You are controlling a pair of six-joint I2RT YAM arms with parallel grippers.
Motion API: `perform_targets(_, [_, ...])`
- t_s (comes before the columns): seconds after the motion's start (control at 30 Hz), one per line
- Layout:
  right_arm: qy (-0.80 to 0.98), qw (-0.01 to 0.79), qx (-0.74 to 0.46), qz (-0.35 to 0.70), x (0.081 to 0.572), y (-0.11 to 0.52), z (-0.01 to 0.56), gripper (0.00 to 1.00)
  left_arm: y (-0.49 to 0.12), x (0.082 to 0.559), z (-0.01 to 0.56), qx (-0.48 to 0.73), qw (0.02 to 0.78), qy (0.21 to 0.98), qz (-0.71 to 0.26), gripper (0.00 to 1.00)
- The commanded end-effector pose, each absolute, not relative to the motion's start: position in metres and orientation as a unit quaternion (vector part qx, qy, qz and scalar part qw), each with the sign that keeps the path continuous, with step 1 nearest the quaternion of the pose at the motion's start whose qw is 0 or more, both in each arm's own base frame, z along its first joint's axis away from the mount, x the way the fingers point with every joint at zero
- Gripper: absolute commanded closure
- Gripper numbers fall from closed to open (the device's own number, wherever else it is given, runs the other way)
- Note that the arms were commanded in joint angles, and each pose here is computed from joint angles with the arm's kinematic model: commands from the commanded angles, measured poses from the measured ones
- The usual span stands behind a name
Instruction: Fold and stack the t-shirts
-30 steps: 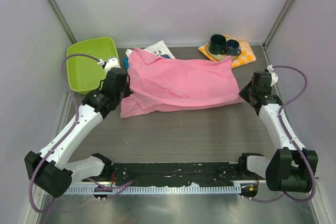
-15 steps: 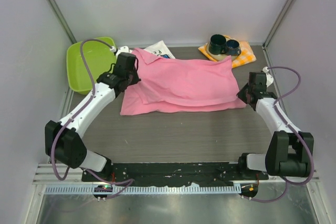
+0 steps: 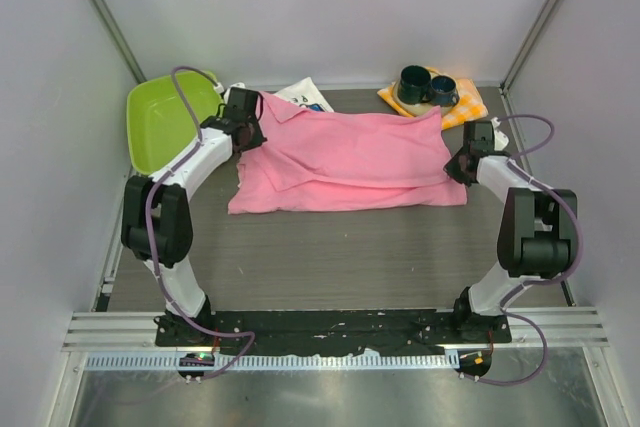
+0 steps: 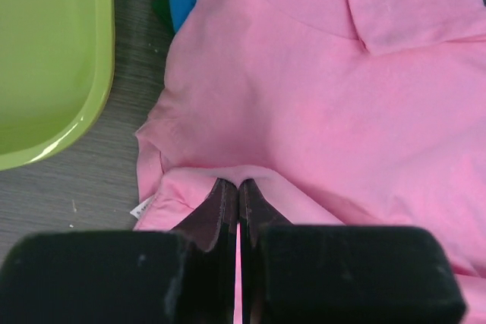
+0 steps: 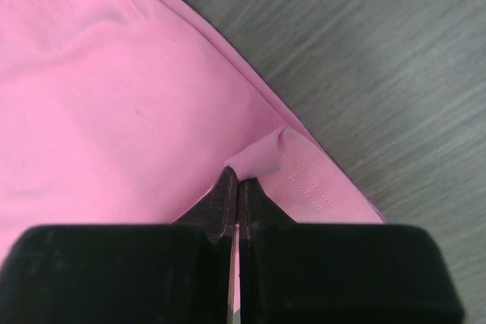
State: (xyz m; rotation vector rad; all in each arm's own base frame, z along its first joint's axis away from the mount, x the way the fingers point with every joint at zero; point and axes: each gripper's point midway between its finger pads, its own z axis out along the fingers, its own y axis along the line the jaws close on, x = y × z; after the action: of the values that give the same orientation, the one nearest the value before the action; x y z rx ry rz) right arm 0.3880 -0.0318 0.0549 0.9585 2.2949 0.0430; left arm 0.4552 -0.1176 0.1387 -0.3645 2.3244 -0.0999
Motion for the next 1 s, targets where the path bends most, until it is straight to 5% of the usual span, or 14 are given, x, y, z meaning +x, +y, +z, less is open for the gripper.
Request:
perform_targets(0.0, [0.851,0.37,0.372,0.031,0.431,-0.035,0.08,0.99,-0.122,0.484,0.169,-0.143,0.427,0.891,-0.064,1.0])
perform_targets(0.13, [0.856,0.352,0.376,0.03,0.442,-0.035,0.065,0.99,-0.12,0.491,0.169,-0.148,0.43,0.888,-0.064,1.0])
perform_targets(0.17, [0.854,0.354,0.379,0.025,0.448,-0.037,0.068,0.91,-0.119,0.491,0.166,-0.15,0.426,0.89,-0.062,0.98])
perform_targets(0.2, [0.856,0.348,0.382,0.017,0.448,-0.039,0.064,0.72,-0.119,0.494,0.17,-0.152,0.431,0.887,-0.063,0.89])
perform_targets(0.23, [0.862,0.33,0.384,0.006,0.444,-0.041,0.053,0.35,-0.118,0.495,0.172,-0.153,0.434,0.886,-0.062,0.76])
perform_targets(0.27, [0.861,0.333,0.384,0.005,0.45,-0.041,0.056,0.21,-0.116,0.498,0.175,-0.158,0.441,0.882,-0.059,0.37])
perform_targets(0.3, [0.863,0.333,0.38,-0.002,0.45,-0.043,0.056,0.1,-0.114,0.498,0.182,-0.163,0.45,0.876,-0.057,0.1])
perform_targets(0.33, [0.861,0.34,0.378,-0.002,0.452,-0.042,0.062,0.06,-0.109,0.5,0.187,-0.17,0.459,0.87,-0.048,0.01])
perform_targets(0.63, [0.851,0.423,0.31,-0.022,0.421,-0.006,0.139,0.02,-0.114,0.422,0.25,-0.206,0.487,0.84,-0.12,0.0])
perform_targets(0.97, [0.893,0.38,0.241,-0.027,0.374,0.026,0.111,0.01,-0.164,0.339,0.162,-0.156,0.414,0.881,-0.169,0.0])
